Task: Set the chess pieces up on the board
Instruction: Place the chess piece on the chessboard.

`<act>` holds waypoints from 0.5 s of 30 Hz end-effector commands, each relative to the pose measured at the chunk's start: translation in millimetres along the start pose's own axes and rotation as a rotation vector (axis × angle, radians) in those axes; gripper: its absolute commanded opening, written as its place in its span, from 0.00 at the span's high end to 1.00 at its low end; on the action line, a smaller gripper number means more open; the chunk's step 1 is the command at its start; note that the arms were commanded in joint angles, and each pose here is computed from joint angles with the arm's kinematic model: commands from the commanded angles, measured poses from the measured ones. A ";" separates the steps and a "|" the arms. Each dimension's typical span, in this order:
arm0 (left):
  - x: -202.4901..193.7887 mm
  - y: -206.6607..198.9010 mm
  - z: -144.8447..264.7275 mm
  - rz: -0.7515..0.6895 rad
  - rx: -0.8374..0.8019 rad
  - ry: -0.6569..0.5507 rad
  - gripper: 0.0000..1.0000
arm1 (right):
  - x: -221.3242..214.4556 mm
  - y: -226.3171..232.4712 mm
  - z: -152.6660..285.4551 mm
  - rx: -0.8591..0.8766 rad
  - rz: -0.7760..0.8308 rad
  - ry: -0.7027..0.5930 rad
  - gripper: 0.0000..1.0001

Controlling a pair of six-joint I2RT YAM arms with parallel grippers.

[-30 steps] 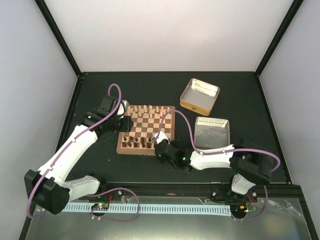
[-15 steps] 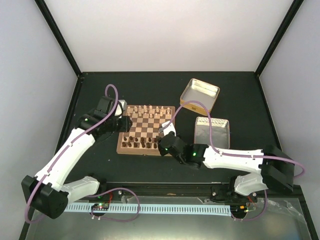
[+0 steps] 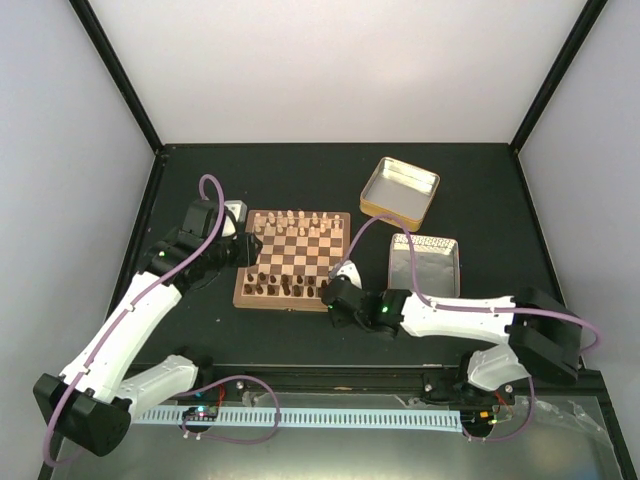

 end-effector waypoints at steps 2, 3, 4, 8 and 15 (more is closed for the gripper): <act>9.2 2.2 5.9 0.012 0.012 -0.054 0.51 | -6.1 -4.2 -13.8 -0.041 -0.023 0.057 0.79; 9.2 2.2 6.3 0.011 0.012 -0.055 0.51 | -5.5 -5.1 -16.3 -0.049 -0.027 0.059 0.80; 9.0 2.2 6.6 0.011 0.012 -0.055 0.51 | -5.8 -6.6 -18.7 -0.059 -0.030 0.063 0.80; 8.7 2.3 6.3 0.010 0.013 -0.053 0.51 | -2.5 -10.7 -25.4 -0.077 -0.041 0.057 0.82; 8.9 2.3 6.0 0.010 0.013 -0.053 0.51 | 1.4 -8.8 -34.2 -0.076 -0.037 0.052 0.84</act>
Point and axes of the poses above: each gripper's point midway between its finger pads, its own z axis back along the fingers, its own y axis along the line the jaws close on, x = y × z, the point moved 4 cm from there along z, back along the fingers, and after that the axes turned 10 degrees about -z, right-handed, at the moved point
